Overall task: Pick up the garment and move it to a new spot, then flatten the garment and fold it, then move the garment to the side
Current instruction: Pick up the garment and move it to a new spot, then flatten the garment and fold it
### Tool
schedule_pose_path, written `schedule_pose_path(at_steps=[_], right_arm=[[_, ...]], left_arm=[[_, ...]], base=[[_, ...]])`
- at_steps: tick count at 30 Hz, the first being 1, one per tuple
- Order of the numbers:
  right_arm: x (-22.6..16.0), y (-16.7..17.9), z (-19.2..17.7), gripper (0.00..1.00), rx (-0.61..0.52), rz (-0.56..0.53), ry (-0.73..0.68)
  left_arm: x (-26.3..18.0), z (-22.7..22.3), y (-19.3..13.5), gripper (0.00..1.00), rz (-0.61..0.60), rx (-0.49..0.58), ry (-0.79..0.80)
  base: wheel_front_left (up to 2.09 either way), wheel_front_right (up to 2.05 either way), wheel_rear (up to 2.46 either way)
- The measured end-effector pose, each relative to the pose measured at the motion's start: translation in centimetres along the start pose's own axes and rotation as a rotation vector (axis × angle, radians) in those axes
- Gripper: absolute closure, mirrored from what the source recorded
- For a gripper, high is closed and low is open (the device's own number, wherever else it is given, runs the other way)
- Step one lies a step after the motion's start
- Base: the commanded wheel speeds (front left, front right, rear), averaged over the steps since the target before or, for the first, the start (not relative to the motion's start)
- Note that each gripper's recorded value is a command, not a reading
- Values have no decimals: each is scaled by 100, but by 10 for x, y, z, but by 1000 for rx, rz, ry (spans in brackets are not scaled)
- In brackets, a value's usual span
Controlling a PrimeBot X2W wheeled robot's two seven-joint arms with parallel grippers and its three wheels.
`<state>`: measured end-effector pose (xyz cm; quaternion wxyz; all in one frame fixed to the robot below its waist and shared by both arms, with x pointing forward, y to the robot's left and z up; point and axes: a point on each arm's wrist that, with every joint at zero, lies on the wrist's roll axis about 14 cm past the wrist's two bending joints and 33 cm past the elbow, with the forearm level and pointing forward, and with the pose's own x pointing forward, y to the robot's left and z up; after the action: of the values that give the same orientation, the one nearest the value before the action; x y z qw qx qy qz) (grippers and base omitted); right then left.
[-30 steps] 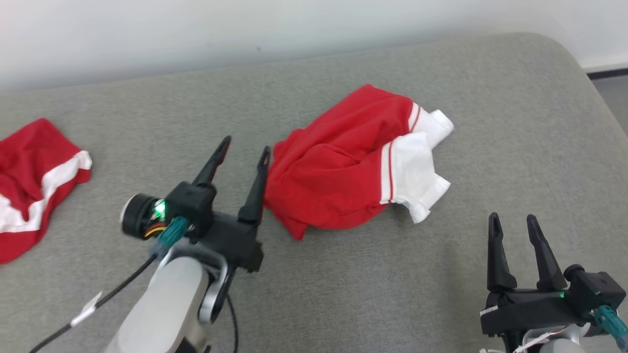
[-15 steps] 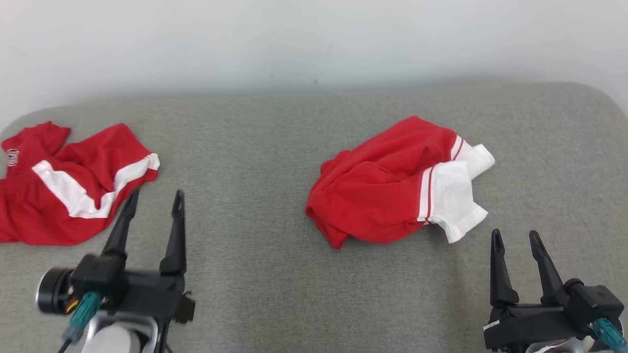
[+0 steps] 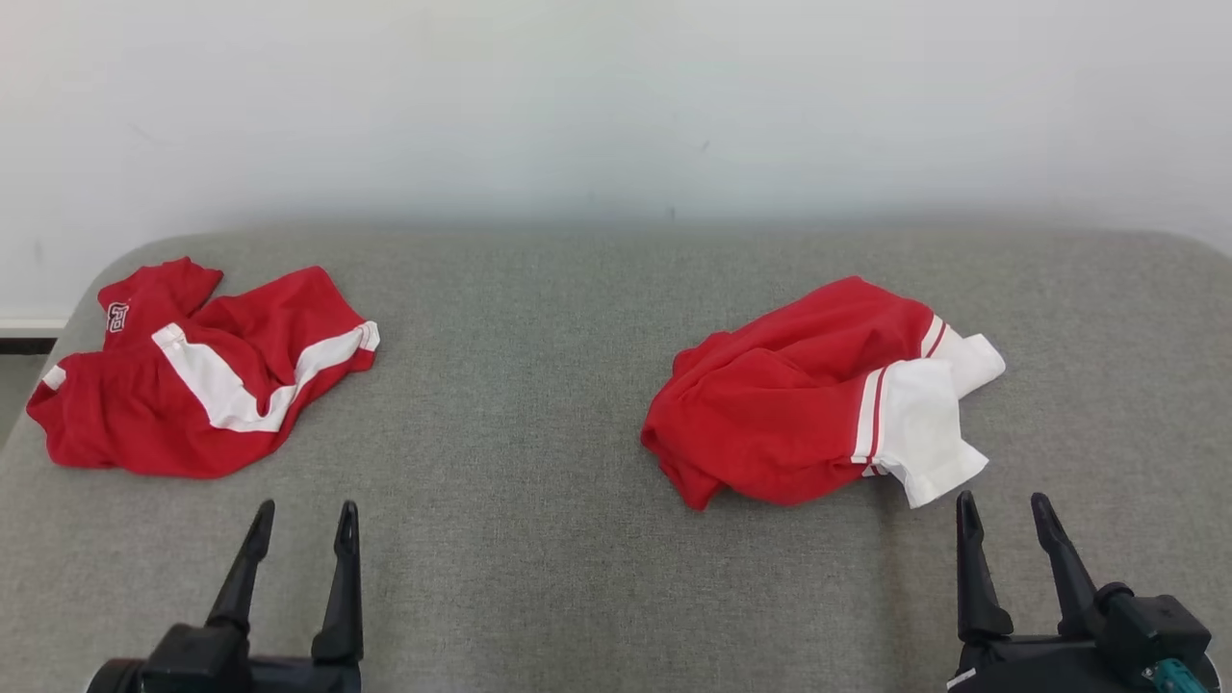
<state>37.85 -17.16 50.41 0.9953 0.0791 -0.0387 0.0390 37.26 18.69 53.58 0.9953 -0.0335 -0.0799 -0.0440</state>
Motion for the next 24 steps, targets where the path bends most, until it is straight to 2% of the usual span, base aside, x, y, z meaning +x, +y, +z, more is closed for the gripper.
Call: schedule_pose_path(at_steps=[24], right_arm=[[-22, -15, -8, 0, -48, -23, 47]], left_arm=[[-21, -33, -7, 0, -20, -26, 102]], base=[[0, 0, 0]])
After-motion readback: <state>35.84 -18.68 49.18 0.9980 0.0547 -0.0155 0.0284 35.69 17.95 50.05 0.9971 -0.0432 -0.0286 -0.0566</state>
